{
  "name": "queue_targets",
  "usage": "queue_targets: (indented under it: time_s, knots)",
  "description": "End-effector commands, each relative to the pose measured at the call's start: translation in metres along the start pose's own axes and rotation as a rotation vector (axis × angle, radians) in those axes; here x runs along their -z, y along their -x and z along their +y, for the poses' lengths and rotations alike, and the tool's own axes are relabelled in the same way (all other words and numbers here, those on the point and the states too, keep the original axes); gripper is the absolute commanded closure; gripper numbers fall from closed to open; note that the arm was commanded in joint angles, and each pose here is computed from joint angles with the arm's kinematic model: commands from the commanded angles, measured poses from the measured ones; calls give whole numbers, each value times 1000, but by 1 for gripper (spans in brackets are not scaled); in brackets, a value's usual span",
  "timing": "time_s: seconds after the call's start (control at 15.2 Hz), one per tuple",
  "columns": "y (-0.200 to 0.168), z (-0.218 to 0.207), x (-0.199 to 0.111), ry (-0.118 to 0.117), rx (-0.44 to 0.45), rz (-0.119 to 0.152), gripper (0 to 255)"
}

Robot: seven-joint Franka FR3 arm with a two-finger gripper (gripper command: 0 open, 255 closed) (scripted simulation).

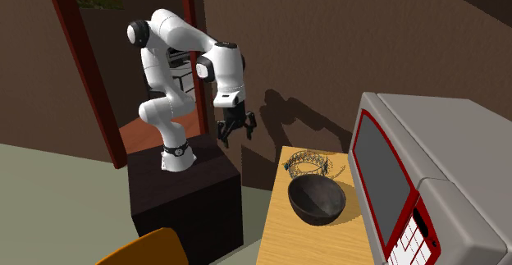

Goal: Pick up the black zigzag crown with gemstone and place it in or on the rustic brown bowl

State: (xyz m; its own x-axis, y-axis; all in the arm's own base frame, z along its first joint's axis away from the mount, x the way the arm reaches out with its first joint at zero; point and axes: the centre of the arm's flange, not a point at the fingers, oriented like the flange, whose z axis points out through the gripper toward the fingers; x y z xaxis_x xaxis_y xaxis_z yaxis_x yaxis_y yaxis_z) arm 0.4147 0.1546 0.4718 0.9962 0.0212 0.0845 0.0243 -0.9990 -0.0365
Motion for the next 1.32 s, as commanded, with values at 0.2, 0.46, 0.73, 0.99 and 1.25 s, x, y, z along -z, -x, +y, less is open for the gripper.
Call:
queue_targets:
  time_s: [0.2, 0.46, 0.73, 0.99, 1.25]
  knots:
    - [-24, -45, -35, -24, 2, 3, 0]
    - [-43, -81, -64, -43, 4, 5, 0]
    - [-63, -118, -93, -62, 6, 6, 0]
    - [-83, -156, -121, -81, 8, 8, 0]
    - [-89, -169, -140, -87, 8, 8, 0]
